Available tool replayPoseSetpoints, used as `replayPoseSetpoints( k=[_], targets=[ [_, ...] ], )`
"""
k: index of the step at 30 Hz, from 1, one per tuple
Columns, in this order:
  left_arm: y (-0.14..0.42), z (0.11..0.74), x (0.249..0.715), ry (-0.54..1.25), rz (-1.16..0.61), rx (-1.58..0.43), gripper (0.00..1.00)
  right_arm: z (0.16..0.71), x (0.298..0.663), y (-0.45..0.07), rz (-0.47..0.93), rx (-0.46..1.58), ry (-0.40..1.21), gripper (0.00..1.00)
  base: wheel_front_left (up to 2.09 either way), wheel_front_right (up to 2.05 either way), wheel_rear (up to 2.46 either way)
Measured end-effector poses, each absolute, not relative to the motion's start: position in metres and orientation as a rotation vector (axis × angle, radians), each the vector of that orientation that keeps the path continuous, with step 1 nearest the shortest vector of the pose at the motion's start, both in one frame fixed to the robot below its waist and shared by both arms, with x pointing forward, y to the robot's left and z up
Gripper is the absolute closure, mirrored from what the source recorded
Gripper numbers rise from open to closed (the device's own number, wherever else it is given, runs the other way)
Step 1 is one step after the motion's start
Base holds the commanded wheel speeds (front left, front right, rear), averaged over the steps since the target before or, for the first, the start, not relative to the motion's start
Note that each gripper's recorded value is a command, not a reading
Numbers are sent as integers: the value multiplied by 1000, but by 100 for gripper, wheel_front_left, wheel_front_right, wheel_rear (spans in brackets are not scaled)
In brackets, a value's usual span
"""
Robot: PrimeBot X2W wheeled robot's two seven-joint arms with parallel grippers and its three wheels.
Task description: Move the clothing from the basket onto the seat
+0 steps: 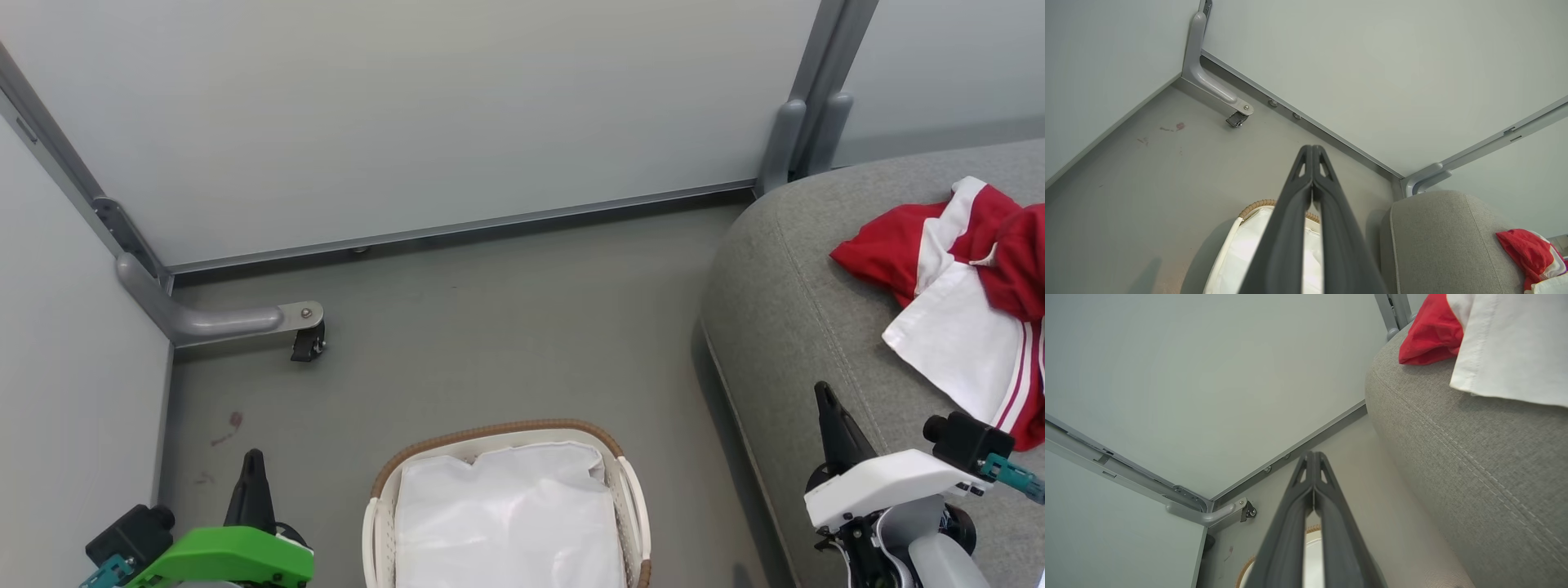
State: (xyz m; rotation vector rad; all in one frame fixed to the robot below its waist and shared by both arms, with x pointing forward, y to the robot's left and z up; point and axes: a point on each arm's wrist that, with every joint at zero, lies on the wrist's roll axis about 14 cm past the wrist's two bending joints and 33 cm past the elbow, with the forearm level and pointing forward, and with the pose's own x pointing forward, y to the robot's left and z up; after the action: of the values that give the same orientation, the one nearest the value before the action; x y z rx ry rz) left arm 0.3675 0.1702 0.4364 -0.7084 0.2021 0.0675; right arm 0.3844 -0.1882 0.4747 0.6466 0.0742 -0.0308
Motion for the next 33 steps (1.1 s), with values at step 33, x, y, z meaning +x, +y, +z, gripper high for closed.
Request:
replayPoseSetpoints(
  k=[33],
  targets=[
    [182,457,377,153,95,-1098,100,485,387,-196,-62,1060,57,100,0,0,0]
  ],
)
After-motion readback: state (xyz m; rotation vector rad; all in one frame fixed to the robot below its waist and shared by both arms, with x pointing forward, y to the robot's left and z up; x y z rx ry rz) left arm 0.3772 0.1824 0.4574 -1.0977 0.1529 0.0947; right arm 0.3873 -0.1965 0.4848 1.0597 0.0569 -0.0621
